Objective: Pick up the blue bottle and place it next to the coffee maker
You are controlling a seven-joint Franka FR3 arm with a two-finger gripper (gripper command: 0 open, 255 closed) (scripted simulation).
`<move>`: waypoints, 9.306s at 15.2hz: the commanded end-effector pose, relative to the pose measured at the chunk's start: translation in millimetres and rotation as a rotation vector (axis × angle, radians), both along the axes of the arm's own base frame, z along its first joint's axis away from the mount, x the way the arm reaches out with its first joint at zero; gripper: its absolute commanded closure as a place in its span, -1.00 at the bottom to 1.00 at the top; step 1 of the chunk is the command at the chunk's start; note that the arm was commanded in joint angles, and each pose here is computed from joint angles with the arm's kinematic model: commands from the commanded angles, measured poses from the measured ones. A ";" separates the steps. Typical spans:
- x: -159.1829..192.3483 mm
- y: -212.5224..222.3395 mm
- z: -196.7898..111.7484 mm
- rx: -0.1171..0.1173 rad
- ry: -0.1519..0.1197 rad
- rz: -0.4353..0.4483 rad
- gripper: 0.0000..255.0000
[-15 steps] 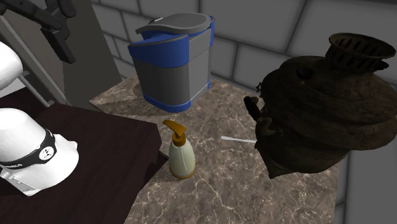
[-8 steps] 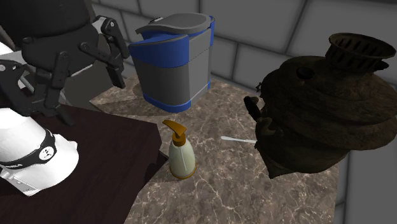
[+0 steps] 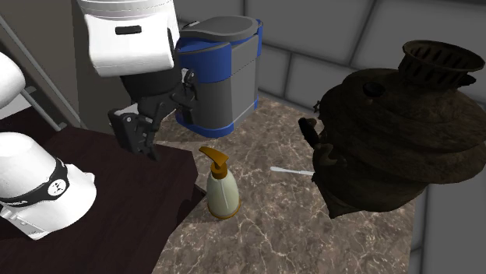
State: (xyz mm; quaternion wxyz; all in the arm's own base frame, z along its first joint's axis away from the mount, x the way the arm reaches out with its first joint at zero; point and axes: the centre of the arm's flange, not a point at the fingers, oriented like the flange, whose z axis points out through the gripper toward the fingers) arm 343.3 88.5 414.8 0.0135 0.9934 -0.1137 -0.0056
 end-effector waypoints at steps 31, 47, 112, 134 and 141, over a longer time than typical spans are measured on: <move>27.5 82.9 -160.0 -0.017 -0.012 -0.010 1.00; 27.6 82.9 -102.0 -0.017 -0.012 -0.010 1.00; 27.6 82.9 241.2 -0.017 -0.012 -0.010 1.00; -40.6 123.2 325.6 -0.017 -0.012 -0.010 1.00; -120.0 170.3 325.9 -0.017 -0.012 -0.010 1.00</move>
